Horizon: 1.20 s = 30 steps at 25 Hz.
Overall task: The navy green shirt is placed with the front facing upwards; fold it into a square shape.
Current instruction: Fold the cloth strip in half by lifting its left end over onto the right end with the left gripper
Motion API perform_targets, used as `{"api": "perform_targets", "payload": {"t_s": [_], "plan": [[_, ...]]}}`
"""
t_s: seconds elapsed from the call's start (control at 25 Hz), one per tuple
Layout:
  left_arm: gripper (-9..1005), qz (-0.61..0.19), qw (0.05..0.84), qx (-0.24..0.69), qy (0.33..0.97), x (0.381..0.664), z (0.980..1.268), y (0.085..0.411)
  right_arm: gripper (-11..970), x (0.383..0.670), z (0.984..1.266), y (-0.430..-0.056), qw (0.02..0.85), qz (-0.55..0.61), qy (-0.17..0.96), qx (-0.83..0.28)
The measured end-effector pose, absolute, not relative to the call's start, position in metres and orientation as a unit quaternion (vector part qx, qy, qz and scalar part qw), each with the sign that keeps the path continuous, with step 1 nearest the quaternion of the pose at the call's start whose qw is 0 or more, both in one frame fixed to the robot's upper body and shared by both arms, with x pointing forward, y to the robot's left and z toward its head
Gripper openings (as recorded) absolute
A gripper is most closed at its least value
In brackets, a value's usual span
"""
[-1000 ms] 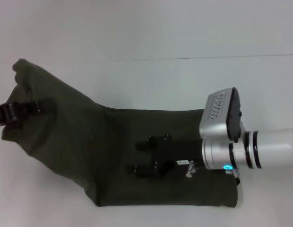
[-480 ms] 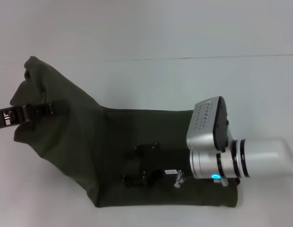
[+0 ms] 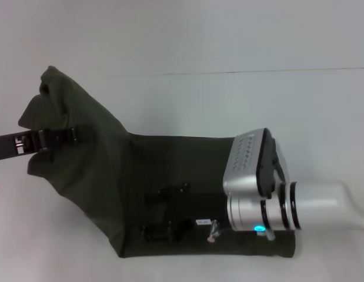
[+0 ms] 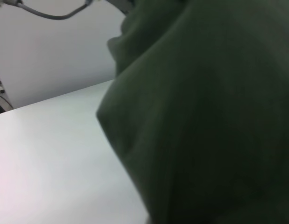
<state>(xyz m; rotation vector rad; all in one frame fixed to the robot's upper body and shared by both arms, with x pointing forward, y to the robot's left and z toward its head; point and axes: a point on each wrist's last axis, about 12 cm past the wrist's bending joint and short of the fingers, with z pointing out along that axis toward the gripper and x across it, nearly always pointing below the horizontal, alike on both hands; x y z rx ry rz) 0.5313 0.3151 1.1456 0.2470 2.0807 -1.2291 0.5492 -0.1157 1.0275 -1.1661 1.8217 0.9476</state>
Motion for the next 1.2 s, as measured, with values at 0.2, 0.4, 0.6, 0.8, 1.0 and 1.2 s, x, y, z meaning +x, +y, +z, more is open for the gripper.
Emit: {"api": "perform_targets", "payload": {"t_s": [0.2,0.4,0.6,0.8,1.0,1.2], "plan": [[196,-0.477,0.348,0.098,0.801,0.534,1.146,0.313,760,0.540,1.023,-0.105,0.379,0.373,0.707,-0.466],[200,-0.474,0.350,0.102,0.801,0.536,1.148,0.313,759,0.534,1.023,-0.098,0.379,0.379,0.702,-0.470],[204,-0.471,0.354,0.105,0.801,0.537,1.148,0.313,760,0.534,1.022,-0.112,0.389,0.387,0.705,-0.448],[208,-0.471,0.352,0.111,0.802,0.538,1.149,0.311,760,0.537,1.022,-0.151,0.406,0.397,0.716,-0.406],[212,-0.475,0.349,0.119,0.799,0.541,1.150,0.304,760,0.534,1.022,-0.187,0.426,0.397,0.725,-0.369],[216,-0.486,0.329,0.147,0.796,0.546,1.152,0.286,760,0.533,1.019,-0.224,0.437,0.367,0.754,-0.326]]}}
